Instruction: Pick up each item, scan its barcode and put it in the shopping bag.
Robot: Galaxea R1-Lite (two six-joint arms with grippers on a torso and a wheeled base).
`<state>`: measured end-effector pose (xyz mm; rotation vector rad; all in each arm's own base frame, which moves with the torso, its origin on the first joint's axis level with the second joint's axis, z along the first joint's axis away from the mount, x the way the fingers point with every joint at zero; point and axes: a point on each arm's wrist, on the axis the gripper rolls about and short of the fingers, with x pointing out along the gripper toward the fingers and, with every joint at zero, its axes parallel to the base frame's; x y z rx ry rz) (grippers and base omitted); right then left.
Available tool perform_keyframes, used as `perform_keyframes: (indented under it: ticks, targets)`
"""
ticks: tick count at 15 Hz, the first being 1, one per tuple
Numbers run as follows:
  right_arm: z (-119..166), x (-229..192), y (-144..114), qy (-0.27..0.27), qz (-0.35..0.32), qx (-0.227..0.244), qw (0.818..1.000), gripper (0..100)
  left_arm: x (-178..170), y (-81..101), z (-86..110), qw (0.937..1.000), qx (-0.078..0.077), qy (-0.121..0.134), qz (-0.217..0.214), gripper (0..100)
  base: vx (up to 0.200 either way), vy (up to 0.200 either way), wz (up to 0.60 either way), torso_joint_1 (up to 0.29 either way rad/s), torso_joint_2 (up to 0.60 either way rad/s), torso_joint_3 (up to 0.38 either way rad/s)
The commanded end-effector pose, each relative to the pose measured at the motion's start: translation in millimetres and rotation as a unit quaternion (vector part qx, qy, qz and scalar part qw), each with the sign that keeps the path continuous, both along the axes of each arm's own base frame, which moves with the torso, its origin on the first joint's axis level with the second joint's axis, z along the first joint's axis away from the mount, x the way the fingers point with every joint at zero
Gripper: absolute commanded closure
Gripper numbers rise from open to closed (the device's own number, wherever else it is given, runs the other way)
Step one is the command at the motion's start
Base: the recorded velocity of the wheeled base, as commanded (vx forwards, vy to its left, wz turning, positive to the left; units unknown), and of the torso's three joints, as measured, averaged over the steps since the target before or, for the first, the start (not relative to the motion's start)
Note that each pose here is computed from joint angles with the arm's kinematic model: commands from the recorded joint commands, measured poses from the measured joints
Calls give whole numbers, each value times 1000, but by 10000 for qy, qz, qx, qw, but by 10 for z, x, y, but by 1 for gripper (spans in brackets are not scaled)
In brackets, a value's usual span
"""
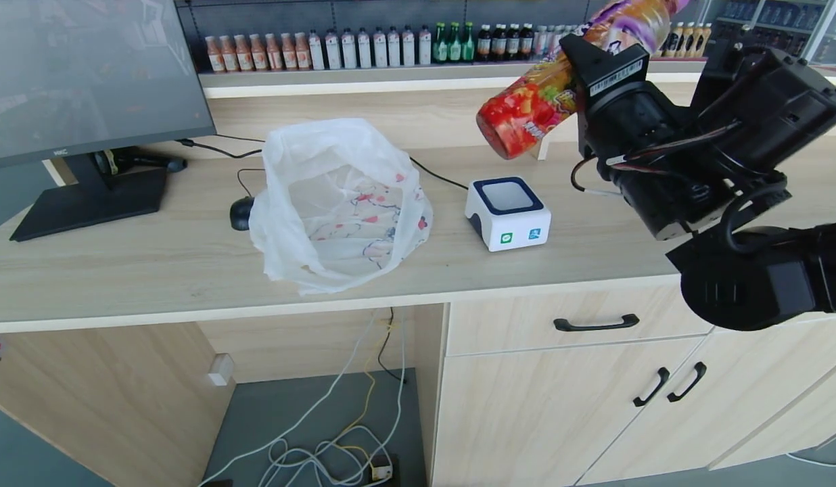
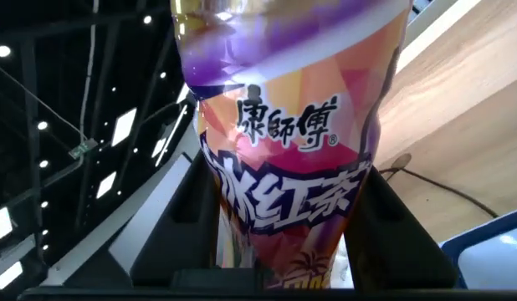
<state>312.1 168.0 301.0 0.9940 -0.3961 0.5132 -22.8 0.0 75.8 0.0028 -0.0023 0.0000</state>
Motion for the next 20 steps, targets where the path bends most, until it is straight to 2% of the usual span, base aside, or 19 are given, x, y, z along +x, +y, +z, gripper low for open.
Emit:
perform_keyframes:
  ticks: [1,7,12,15,17,20]
  targets:
    - [16,34,82,59,45,155,9999,100,0,0,0,10000,2,-4,0,0,0,0,0,0,0,0]
    - [-105,320,-213,571,-35,898,9943,100,0,0,0,10000,2,-4,0,0,0,0,0,0,0,0]
    - [-319,539,-151,1002,-100,1117,9886,100,0,0,0,10000,2,-4,0,0,0,0,0,0,0,0]
    - [-367,672,-223,1041,-105,1429,9842,100,0,0,0,10000,2,-4,0,0,0,0,0,0,0,0]
    - [-503,728,-222,1221,-175,1381,9827,100,0,0,0,10000,2,-4,0,0,0,0,0,0,0,0]
    - [-529,749,-201,1236,-187,1377,9826,100,0,0,0,10000,2,-4,0,0,0,0,0,0,0,0]
